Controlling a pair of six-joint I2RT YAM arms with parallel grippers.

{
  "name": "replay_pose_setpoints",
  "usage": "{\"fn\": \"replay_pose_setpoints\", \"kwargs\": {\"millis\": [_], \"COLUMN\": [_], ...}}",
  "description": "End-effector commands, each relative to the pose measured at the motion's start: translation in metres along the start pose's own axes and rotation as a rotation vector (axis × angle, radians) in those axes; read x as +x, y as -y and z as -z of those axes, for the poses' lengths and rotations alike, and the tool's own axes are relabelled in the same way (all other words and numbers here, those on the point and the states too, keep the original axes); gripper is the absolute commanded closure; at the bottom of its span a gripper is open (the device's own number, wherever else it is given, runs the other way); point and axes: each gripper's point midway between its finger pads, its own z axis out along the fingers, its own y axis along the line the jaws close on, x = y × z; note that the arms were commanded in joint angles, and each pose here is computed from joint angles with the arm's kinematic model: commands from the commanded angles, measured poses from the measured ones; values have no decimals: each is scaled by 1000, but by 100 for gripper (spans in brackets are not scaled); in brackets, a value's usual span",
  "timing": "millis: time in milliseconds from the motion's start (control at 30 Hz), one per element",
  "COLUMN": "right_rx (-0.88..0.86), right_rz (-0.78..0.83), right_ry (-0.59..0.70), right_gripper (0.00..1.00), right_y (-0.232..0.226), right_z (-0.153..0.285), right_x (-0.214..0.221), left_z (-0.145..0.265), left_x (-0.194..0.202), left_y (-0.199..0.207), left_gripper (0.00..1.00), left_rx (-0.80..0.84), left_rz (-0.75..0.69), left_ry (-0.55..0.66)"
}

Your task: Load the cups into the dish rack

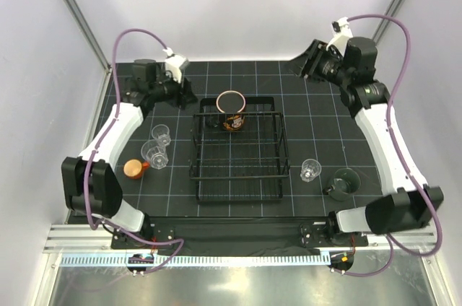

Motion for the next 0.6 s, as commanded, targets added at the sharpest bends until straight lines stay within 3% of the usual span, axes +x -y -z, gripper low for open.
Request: {"fn": "replay_pose_setpoints", "kwargs": {"millis": [0,100,200,333,467,567], "right_rx": [8,-2,-28,-108,-174,-213], "right_rz": [3,-37,-82,-177,-222,-234], "right_ry": [8,-33,-74,-146,-197,-240], "right_gripper": [46,44,43,44,49,57], "right_y": [15,31,43,50,50,47], "right_z": [-22,-44,-69,-99,-124,-138], "right_x": [-16,-14,-9,9,24,39], "left_z": [17,6,-5,-32,-64,-86], "left_x": [-46,-38,-33,-29,-24,-25], "left_y": [-17,-35,-46,-48,-53,-50], "left_gripper": [51,62,62,66,97,100], "left_rx": [-85,-179,-237,-194,-143,-83], "left_rz": [125,362,531,677,800,864], "left_ry": [123,47,27,42,37,44]}}
